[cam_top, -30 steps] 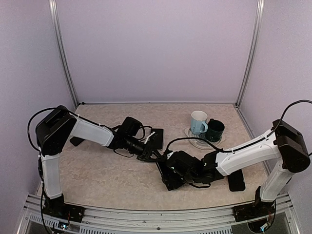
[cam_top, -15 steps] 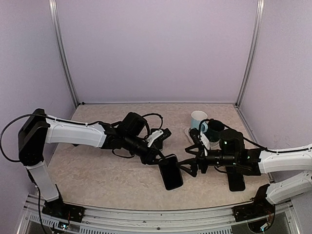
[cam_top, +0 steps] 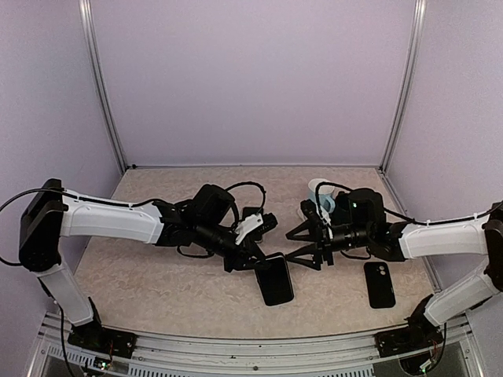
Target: Put the phone into the phone case
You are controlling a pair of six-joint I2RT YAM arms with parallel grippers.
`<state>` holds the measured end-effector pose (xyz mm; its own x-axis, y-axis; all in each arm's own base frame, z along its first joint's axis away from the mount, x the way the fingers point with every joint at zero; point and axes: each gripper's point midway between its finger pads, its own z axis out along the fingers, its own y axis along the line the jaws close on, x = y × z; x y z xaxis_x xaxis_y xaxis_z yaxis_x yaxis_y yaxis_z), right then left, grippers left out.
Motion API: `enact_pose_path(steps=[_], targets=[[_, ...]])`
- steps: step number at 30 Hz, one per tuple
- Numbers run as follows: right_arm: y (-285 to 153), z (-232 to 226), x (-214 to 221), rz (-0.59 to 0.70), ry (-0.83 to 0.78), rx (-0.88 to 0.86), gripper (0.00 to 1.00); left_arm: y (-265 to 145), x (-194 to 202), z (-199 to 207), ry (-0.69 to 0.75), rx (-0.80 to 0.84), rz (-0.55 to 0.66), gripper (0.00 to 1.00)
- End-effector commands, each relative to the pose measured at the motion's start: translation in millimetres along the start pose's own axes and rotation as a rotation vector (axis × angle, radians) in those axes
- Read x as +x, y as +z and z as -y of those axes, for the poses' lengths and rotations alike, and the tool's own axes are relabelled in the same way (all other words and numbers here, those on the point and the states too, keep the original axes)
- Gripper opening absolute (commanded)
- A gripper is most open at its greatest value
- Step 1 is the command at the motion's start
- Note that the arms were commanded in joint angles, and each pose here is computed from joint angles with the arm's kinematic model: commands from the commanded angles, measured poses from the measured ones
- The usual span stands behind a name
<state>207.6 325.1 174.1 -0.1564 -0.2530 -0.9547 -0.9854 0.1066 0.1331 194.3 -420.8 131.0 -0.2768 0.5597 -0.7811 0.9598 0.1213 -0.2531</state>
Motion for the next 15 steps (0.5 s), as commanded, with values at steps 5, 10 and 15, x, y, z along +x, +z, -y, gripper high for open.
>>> enact_pose_path(steps=[5,10,15], targets=[[21.9,-12.6,14.5,-0.049,-0.022,-0.091,0.70,6.1,37.1,-23.5,0.019,-0.117,-0.128,0.00],[32.1,-3.1,17.4,-0.064,-0.017,-0.052,0.44,6.5,35.4,-19.7,0.022,-0.108,-0.122,0.00],[39.3,-7.2,24.3,-0.111,-0.015,-0.083,0.00,7.1,34.2,-17.3,0.017,-0.097,-0.119,0.00]])
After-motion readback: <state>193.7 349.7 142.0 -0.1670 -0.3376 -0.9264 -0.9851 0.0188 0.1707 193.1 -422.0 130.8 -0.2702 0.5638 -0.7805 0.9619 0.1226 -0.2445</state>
